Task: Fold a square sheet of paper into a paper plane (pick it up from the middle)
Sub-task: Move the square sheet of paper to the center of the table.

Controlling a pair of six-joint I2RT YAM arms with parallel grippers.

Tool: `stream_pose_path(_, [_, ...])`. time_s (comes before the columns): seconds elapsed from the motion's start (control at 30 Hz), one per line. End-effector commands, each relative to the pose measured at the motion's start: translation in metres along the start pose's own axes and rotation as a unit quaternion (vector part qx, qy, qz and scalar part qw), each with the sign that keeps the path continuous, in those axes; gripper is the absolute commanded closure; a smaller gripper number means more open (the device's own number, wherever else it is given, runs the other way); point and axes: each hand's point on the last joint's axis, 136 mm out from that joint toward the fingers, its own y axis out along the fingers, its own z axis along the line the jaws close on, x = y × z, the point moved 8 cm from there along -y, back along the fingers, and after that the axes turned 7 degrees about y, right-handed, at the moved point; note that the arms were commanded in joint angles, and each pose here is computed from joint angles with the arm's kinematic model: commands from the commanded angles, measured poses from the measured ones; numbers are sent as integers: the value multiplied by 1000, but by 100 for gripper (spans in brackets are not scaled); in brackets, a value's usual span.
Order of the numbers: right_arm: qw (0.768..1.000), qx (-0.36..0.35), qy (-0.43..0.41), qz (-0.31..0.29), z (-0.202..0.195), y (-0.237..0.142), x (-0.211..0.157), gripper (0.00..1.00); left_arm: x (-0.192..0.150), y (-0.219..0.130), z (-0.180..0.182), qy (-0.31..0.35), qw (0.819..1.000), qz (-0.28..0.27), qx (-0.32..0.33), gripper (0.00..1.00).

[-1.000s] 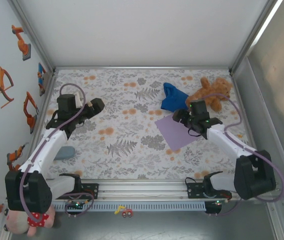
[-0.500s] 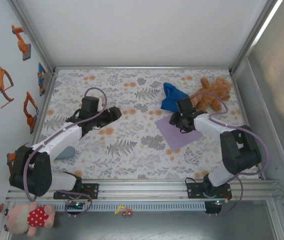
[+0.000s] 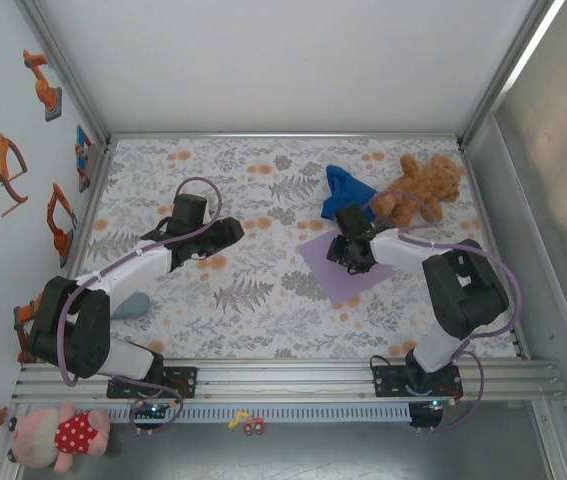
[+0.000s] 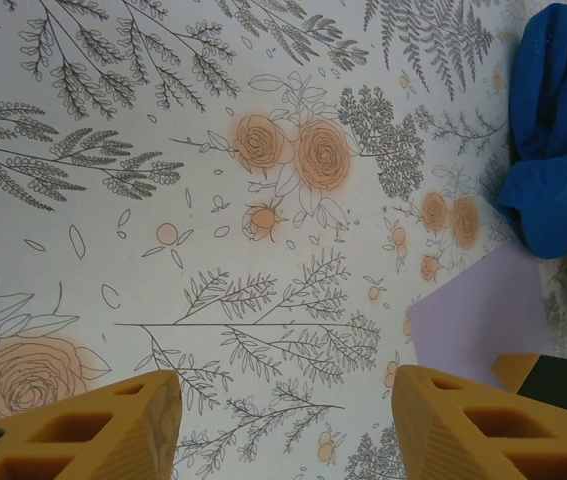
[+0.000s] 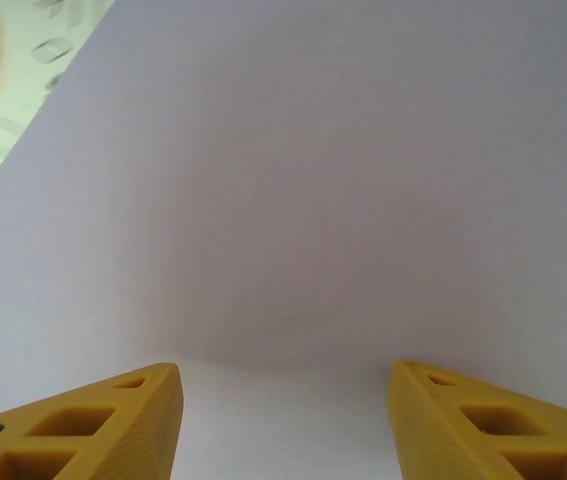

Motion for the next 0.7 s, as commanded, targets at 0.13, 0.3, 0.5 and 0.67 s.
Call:
stream_pose_path(0.13, [996,55,-27,71,68,23,-57,45,4,-6,16,-19,998,-7,67,46])
stream_pose_path(0.3, [987,105,-77,98,115,28,-70,52,2,-17,34,-56,995,-13,81,50])
stream_pose_path(0.5, [976,161,-142,27,142,-21,-44,54,-2,-26,38,-74,996,-6,54,59])
stream_pose_path(0.67, [976,137,-169,21,136,-15,-20,56,-10,-23,33,-83,996,17,33,64])
